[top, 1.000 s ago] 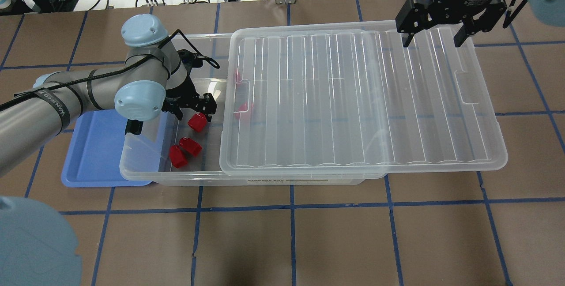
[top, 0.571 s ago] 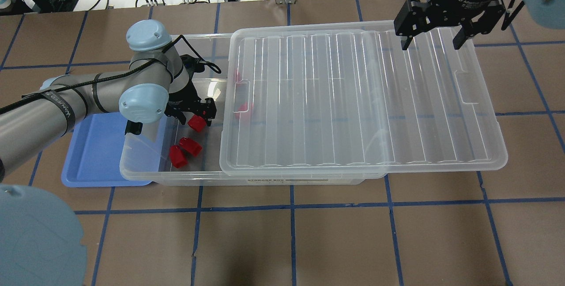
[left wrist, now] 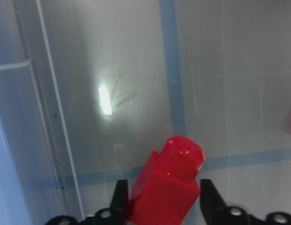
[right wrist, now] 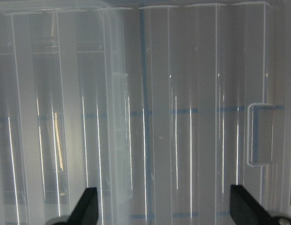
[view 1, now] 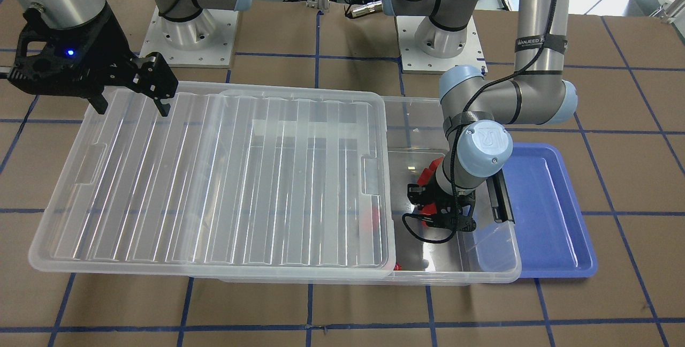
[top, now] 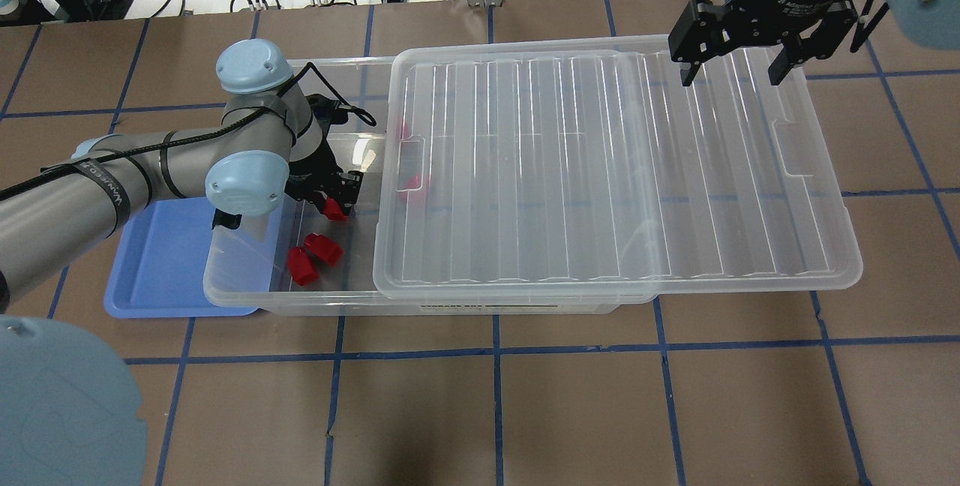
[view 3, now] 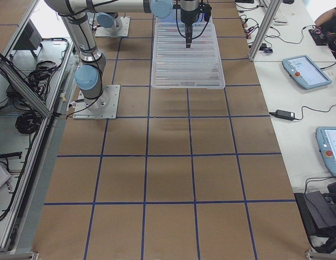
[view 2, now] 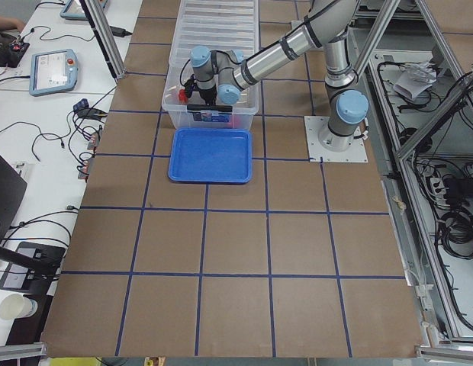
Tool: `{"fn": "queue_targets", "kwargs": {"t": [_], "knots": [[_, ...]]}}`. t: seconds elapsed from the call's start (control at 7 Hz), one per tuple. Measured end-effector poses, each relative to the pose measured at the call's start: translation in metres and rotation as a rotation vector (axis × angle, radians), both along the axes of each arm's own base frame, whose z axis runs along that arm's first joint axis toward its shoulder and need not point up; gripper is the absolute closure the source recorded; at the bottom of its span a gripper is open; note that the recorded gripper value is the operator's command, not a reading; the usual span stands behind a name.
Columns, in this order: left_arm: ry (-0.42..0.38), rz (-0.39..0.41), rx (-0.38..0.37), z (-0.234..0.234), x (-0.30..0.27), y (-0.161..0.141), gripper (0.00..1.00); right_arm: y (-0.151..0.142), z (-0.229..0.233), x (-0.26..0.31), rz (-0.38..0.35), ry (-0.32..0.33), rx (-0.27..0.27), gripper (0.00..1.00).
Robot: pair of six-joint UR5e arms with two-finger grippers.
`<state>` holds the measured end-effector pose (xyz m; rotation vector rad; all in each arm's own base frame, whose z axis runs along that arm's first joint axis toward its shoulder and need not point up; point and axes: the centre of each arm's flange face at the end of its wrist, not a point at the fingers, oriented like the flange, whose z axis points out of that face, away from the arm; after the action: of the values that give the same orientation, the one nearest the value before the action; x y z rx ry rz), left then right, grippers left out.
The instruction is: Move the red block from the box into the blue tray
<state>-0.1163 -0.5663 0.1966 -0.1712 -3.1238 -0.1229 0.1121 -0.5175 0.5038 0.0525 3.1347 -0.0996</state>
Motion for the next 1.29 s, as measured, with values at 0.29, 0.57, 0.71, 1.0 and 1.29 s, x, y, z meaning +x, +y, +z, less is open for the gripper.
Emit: {"fn": "queue_targets", "kwargs": {"t": [0.29, 0.57, 0.71, 1.0, 1.29], "knots": [[0.003, 0.034, -0.036, 0.029, -0.004, -0.004, 0.78, 0.000, -0.001, 0.000, 0.000, 0.000, 0.002, 0.00], [0.003, 0.082, -0.034, 0.094, -0.005, -0.021, 0.78, 0.000, 0.000, 0.000, 0.001, 0.001, 0.001, 0.00], [0.001, 0.096, -0.018, 0.137, -0.004, -0.031, 0.81, 0.000, -0.001, 0.000, 0.002, 0.001, 0.004, 0.00], [-0.010, 0.140, 0.013, 0.204, 0.013, -0.040, 0.81, 0.000, -0.002, -0.001, 0.003, 0.002, 0.006, 0.00], [-0.003, 0.129, 0.011, 0.222, 0.072, -0.045, 0.84, -0.001, -0.003, -0.003, 0.002, 0.002, 0.009, 0.00]]}}
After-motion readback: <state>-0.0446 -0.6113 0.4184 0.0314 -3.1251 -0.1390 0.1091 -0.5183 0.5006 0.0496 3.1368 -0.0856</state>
